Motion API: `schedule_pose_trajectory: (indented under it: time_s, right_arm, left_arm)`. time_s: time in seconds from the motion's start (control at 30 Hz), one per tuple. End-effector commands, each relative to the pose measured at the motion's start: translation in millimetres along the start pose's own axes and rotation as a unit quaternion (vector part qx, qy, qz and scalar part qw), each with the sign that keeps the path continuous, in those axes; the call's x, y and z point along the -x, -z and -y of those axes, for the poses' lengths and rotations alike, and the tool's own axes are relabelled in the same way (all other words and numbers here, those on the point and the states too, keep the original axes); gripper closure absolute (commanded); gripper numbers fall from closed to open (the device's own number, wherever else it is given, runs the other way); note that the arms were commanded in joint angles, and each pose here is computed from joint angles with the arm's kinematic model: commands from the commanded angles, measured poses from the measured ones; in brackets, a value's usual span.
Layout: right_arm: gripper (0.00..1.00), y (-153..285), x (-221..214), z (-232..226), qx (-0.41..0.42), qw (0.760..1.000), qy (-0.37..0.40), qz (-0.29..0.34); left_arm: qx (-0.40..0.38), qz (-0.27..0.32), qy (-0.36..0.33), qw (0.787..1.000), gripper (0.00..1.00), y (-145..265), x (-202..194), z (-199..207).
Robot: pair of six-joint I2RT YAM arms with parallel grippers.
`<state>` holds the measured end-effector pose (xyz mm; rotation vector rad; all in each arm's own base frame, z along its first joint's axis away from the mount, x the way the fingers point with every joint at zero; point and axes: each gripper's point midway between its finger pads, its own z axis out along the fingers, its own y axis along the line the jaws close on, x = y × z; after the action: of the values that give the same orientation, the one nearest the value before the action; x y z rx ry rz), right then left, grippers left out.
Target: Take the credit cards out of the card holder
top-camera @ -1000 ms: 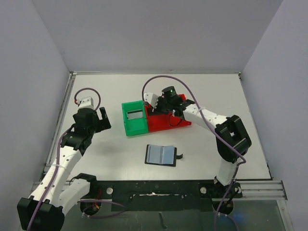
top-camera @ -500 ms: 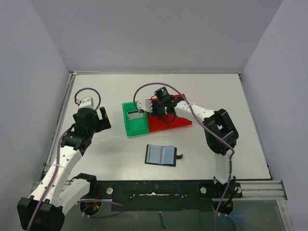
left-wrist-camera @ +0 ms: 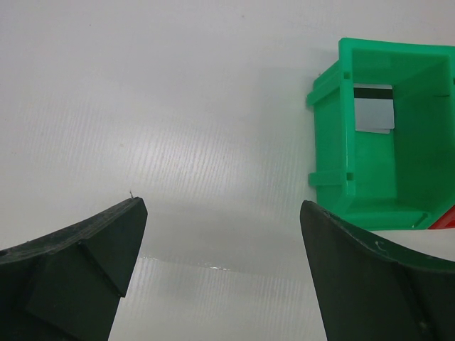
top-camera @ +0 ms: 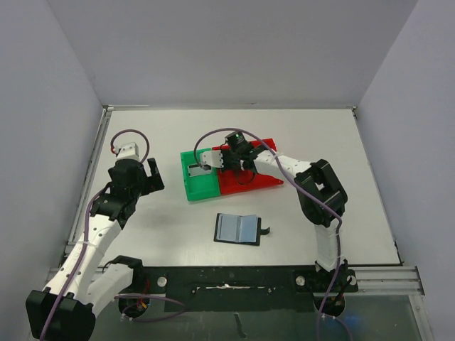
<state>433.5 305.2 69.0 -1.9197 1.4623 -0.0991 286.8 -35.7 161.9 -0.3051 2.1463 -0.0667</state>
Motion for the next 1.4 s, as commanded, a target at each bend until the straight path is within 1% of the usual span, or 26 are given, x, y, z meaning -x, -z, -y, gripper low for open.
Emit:
schedule_pose_trajectory:
  time_s: [0.0, 0.3, 0.37, 0.47, 0.53, 0.63, 0.7, 0.77, 1.0, 1.3, 1.37]
  right_arm:
    - [0.89, -5.2, 2.4, 29.3, -0.052, 0.999, 0.012, -0.003]
    - [0.89, -17.9, -2.7, 23.1, -0.047, 0.999, 0.013, -0.01]
    - [0.86, -17.7, -2.9, 21.7, -0.045, 0.999, 0.01, -0.011]
    - [0.85, -14.1, -0.4, 23.3, -0.049, 0.999, -0.001, -0.006]
    - [0.77, -11.7, 2.7, 24.9, -0.05, 0.999, -0.009, 0.0]
    - [0.73, -8.9, 5.2, 27.7, -0.051, 0.999, -0.018, 0.007]
    - [0.67, -8.1, 7.4, 28.8, -0.046, 0.998, -0.029, 0.017]
    - [0.64, -7.3, 6.2, 30.0, -0.043, 0.998, -0.042, 0.02]
    - [0.58, -9.4, 1.1, 30.5, -0.036, 0.997, -0.064, 0.021]
    - [0.53, -15.2, 0.1, 21.3, -0.009, 0.998, -0.065, 0.02]
    - [0.51, -16.8, 0.4, 19.2, -0.003, 0.998, -0.066, 0.021]
  left_arm:
    - [-0.005, 0.03, 0.001, 1.0, 0.1, 0.5, 18.1, 2.5]
    - [-0.003, 0.027, 0.0, 1.0, 0.1, -0.8, 16.6, 2.2]
    - [-0.003, 0.026, -0.001, 1.0, 0.1, -0.9, 16.6, 1.8]
    - [-0.003, 0.024, -0.001, 1.0, 0.1, -1.6, 15.7, 2.1]
    - [-0.003, 0.023, -0.002, 1.0, 0.1, -2.1, 15.2, 2.4]
    - [-0.004, 0.019, -0.003, 1.0, 0.1, -3.3, 13.5, 3.1]
    - [-0.004, 0.017, -0.004, 1.0, 0.1, -3.8, 12.9, 3.0]
    - [-0.003, 0.016, -0.004, 1.0, 0.1, -4.2, 12.5, 2.9]
    - [-0.004, 0.009, -0.006, 1.0, 0.1, -6.3, 9.8, 3.4]
    - [-0.007, 0.002, -0.008, 1.0, 0.1, -8.6, 7.3, 5.1]
    - [-0.008, 0.0, -0.009, 1.0, 0.1, -9.3, 6.3, 5.5]
